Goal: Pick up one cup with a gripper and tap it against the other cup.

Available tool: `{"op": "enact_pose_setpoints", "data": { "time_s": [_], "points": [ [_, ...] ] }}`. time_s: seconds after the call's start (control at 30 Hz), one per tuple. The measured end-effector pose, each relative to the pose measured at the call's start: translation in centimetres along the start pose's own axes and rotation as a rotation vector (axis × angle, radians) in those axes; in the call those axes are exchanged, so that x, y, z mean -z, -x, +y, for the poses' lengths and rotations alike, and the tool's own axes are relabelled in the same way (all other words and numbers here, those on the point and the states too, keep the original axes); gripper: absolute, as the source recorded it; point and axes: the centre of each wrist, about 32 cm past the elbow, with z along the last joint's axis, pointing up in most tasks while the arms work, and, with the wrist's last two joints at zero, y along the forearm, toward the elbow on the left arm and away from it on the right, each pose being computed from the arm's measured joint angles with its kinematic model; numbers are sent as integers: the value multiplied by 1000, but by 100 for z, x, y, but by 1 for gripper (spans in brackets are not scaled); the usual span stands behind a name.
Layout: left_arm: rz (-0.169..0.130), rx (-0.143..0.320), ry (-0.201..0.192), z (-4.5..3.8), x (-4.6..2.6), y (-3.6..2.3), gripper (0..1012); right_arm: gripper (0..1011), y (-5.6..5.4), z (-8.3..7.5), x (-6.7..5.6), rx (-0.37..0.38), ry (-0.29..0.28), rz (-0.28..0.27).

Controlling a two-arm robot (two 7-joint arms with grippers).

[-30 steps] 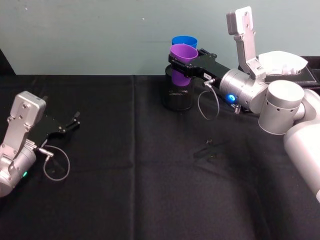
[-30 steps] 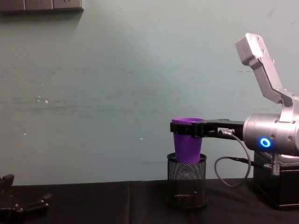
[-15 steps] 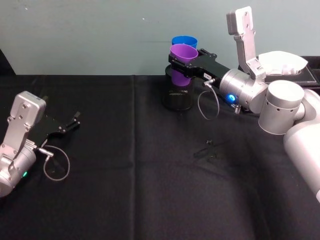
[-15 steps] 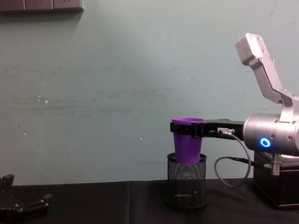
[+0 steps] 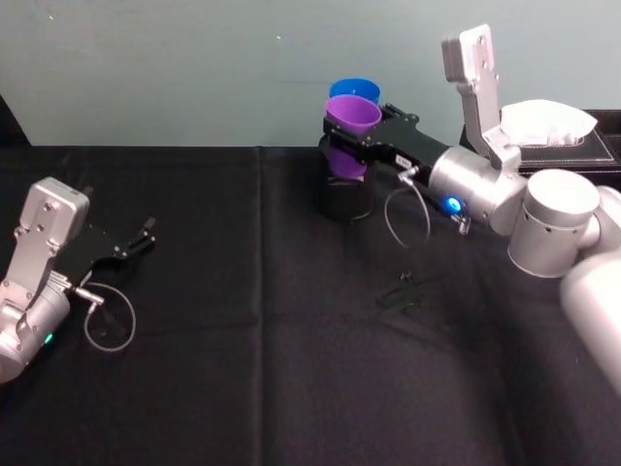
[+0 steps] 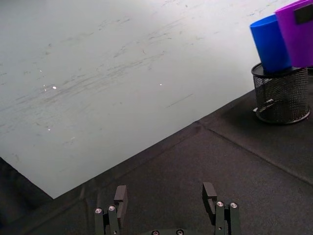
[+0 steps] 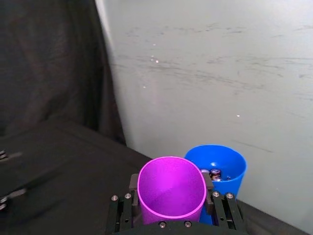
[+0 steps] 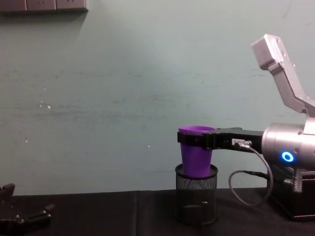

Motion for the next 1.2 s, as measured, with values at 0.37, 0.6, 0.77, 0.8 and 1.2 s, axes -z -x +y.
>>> {"op": "enact_pose_setpoints", "data": {
  "time_s": [0.37, 0.6, 0.77, 0.8, 1.2],
  "points": [
    [0, 0, 0, 0, 0, 0, 1005, 732, 234, -403, 150, -62, -12, -7],
    [0, 0, 0, 0, 0, 0, 1005, 732, 384, -660, 329, -78, -4, -41],
    [0, 0, 0, 0, 0, 0, 1005, 732, 437, -796, 471, -72, 7, -59],
    [0, 0, 0, 0, 0, 0, 1005, 732, 443, -812, 494, -72, 9, -62],
    [0, 0, 0, 0, 0, 0, 1005, 732, 495, -943, 743, -61, 18, -69]
  ]
}}
